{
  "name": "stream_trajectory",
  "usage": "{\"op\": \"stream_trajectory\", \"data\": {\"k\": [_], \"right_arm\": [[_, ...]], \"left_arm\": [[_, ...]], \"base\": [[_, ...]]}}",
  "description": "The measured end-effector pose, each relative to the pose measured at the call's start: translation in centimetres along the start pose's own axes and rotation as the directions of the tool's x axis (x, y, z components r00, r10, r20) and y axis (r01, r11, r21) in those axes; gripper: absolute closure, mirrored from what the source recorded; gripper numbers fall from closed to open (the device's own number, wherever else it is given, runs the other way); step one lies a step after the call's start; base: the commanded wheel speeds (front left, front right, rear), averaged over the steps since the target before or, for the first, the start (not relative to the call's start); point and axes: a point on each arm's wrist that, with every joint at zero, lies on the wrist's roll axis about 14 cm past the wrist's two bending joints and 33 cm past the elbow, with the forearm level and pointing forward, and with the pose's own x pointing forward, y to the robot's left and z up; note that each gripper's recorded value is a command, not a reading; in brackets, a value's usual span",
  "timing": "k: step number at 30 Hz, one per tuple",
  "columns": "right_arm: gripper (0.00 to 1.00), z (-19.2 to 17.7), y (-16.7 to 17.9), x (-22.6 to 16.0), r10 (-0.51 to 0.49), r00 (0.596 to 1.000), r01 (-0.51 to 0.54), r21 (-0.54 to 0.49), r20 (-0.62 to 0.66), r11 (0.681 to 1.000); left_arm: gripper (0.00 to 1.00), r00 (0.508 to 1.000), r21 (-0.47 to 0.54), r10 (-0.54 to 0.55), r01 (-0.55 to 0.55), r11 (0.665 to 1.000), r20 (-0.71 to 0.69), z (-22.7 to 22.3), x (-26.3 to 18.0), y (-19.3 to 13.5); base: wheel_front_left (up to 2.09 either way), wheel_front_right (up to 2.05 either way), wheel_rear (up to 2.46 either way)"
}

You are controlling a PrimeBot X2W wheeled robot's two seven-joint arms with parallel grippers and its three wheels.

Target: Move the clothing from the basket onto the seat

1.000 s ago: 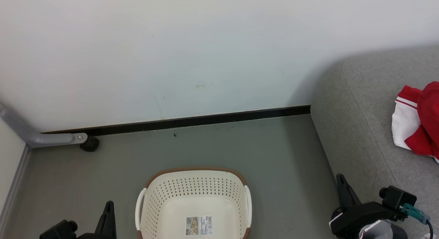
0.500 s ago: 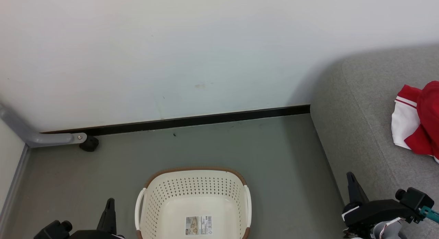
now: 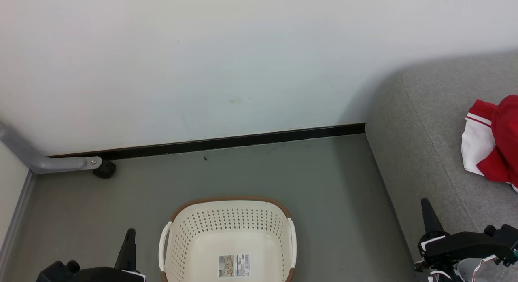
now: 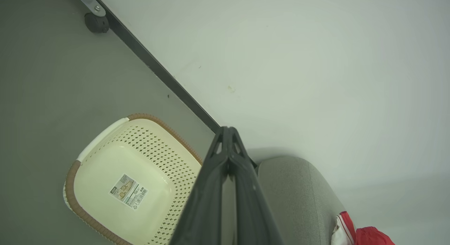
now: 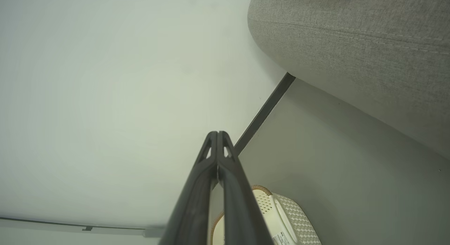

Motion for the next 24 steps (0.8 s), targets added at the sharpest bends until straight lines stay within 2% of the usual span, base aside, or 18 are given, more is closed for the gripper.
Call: {"op": "stream_trajectory", "data": {"k": [10,24], "right_arm": [[1.0,1.2,-0.1,0.0,0.009,1.0,-0.012,0.154,0.022,0.988],[1.0,3.0,-0.2,-0.4,0.032,0.997,-0.053,0.368,0.065,0.928]], "left_arm": [[1.0,1.0,-0.138,-0.028,0.029,0.99,0.008,0.5,0.3,-0.9],[1.0,0.997,-0.336,-0.077,0.081,0.938,0.023,1.1,0.5,-2.0]], "base": [[0.0,0.0,0.0],[0.0,0.0,0.0]]}}
